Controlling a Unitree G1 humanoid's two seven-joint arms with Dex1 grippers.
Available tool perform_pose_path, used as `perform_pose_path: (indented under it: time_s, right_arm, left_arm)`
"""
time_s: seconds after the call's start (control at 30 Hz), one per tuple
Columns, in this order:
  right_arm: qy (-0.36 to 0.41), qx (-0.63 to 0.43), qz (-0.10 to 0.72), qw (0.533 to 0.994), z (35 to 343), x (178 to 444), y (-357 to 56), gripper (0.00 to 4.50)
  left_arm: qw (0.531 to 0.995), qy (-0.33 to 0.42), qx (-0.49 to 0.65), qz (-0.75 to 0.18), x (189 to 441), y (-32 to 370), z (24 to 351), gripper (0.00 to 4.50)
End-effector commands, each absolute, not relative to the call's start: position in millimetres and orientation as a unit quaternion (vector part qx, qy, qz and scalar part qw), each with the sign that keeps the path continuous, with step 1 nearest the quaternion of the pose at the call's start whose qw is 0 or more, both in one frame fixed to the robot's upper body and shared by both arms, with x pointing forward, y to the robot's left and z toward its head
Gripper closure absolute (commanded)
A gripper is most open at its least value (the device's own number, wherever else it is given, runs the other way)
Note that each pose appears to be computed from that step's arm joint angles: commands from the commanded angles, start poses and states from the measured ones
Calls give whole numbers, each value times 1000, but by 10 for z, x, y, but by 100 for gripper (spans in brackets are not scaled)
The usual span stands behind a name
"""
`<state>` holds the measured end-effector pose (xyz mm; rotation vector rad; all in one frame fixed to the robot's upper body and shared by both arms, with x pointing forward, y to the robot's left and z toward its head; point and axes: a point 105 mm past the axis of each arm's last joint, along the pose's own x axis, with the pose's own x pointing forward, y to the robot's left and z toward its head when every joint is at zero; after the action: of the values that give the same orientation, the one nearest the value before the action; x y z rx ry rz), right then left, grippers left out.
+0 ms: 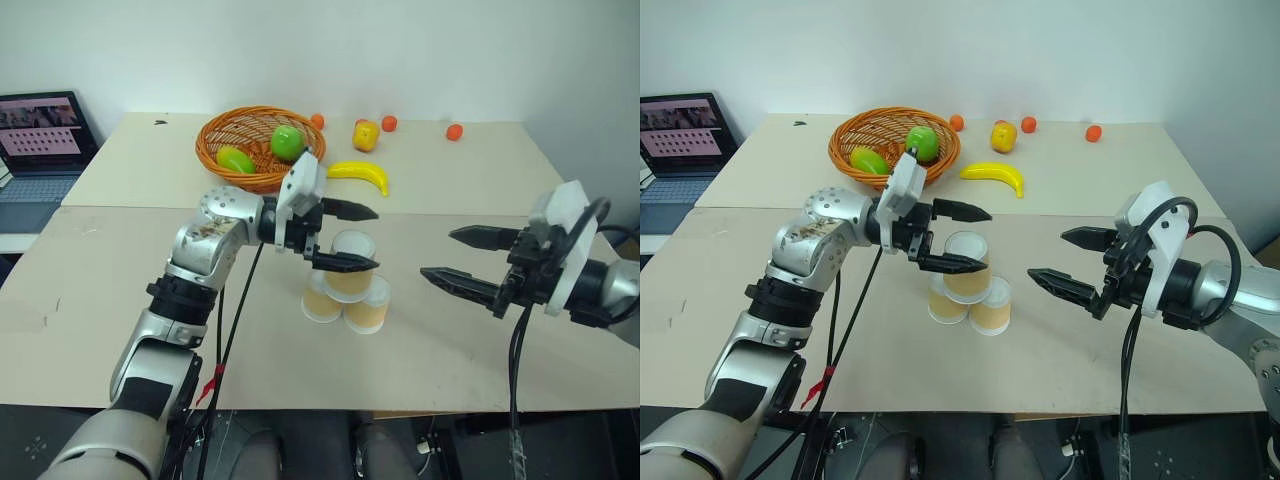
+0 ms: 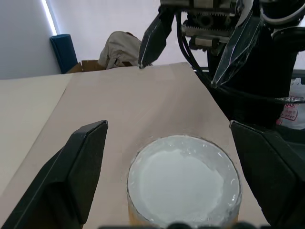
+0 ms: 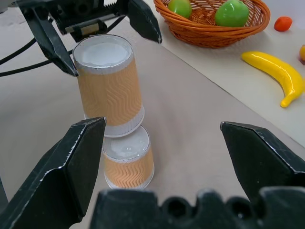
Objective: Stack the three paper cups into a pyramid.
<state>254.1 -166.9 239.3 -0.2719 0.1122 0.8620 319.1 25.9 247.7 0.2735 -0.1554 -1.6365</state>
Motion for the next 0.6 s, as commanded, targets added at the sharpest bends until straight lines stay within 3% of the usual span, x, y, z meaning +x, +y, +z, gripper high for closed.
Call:
perform_pose_path:
  time_s: [0.03, 0.17, 0.3, 0.4, 0.5, 0.6]
  right_arm:
    - [29, -151, 417, 896, 2512, 2526, -1656, 0]
    - [31, -150, 410, 899, 2521, 2517, -1713, 0]
    - [39, -144, 393, 907, 2516, 2438, -1883, 0]
    - [52, -141, 372, 916, 2431, 2387, -2041, 0]
    - [67, -111, 371, 920, 2260, 2334, -2124, 0]
    - [75, -94, 358, 926, 2121, 2327, -2223, 0]
  left_arm:
    - [678, -140, 117, -712, 3149, 255, 2985, 14]
    - [733, -166, 79, -655, 3320, 451, 3380, 14]
    - [785, -137, 54, -602, 3414, 909, 3486, 14]
    - [816, -92, 85, -565, 3387, 1260, 3254, 14]
    - [832, -31, 153, -532, 3300, 1556, 2758, 14]
    - [872, -19, 139, -469, 3309, 1771, 2465, 14]
